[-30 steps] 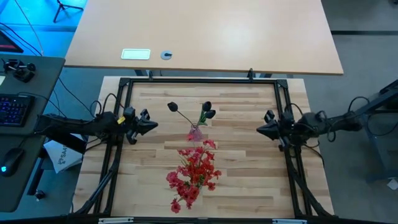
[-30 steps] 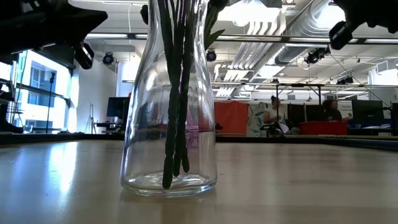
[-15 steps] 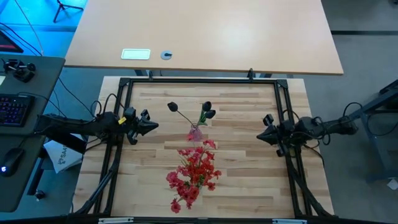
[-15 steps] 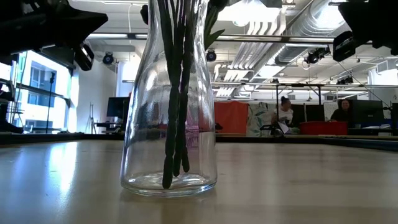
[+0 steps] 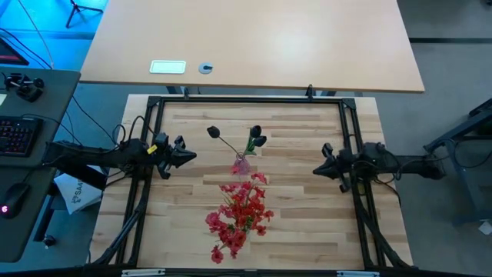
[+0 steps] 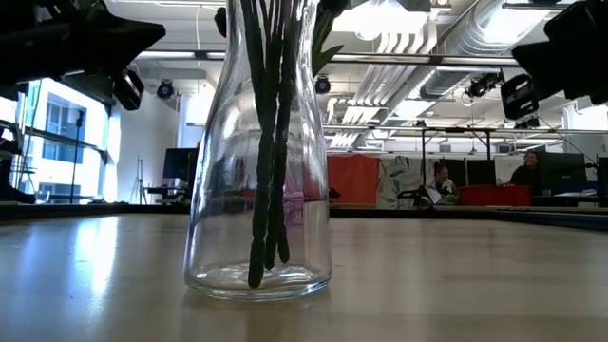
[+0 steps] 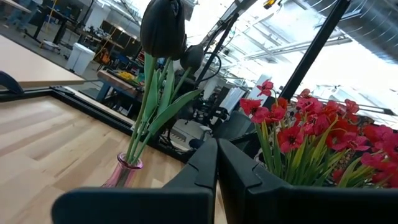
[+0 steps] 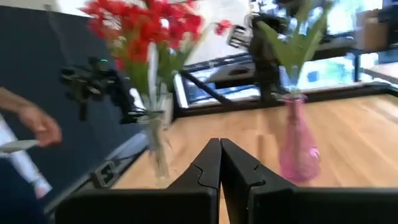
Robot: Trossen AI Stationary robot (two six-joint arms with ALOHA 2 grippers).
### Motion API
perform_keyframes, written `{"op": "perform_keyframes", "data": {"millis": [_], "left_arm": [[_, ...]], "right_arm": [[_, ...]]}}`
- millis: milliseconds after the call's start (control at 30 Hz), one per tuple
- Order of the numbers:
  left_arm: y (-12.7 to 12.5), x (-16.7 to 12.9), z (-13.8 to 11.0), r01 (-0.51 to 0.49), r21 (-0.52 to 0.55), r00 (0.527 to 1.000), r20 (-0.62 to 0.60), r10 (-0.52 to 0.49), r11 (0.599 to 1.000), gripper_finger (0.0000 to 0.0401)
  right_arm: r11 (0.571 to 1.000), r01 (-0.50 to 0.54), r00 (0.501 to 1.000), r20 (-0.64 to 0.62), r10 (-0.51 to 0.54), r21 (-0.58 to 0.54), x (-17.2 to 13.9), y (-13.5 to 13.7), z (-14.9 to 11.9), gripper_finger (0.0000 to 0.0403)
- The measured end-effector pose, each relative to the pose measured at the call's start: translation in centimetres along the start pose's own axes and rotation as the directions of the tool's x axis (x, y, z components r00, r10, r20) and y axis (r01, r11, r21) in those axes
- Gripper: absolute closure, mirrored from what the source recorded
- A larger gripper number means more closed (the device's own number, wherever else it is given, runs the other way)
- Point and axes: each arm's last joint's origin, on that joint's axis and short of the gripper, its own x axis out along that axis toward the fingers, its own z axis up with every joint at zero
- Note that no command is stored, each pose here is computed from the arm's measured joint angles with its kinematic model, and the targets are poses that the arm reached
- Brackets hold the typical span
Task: Sort flowers into vase by color
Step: Return to Home Position
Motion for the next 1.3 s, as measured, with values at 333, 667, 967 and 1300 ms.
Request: {"op": "perform_keyframes", "data": {"millis": [333, 667, 967, 1300], "left_arm": [[0.00, 0.00, -0.01, 0.000, 0.000, 1.000, -0.001, 0.000, 1.000, 0.0400], [0.00, 0.00, -0.01, 0.000, 0.001, 1.000, -0.001, 0.000, 1.000, 0.0400], [0.00, 0.00, -0.01, 0.000, 0.001, 1.000, -0.001, 0.000, 1.000, 0.0400], [-0.47, -0.74, 0.53, 0.037, -0.002, 0.999, 0.038, -0.037, 0.999, 0.0400]], "right_arm": [[0.990, 0.121, 0.992, -0.014, -0.123, -0.071, 0.01, -0.42, -0.30, 0.0403], [0.990, 0.123, 0.992, -0.015, -0.122, 0.069, 0.01, -0.41, -0.31, 0.0403], [0.990, 0.122, 0.993, -0.010, -0.121, 0.067, -0.02, -0.39, -0.27, 0.0403], [0.990, 0.122, 0.993, -0.009, -0.122, 0.067, -0.02, -0.39, -0.26, 0.0402]]}}
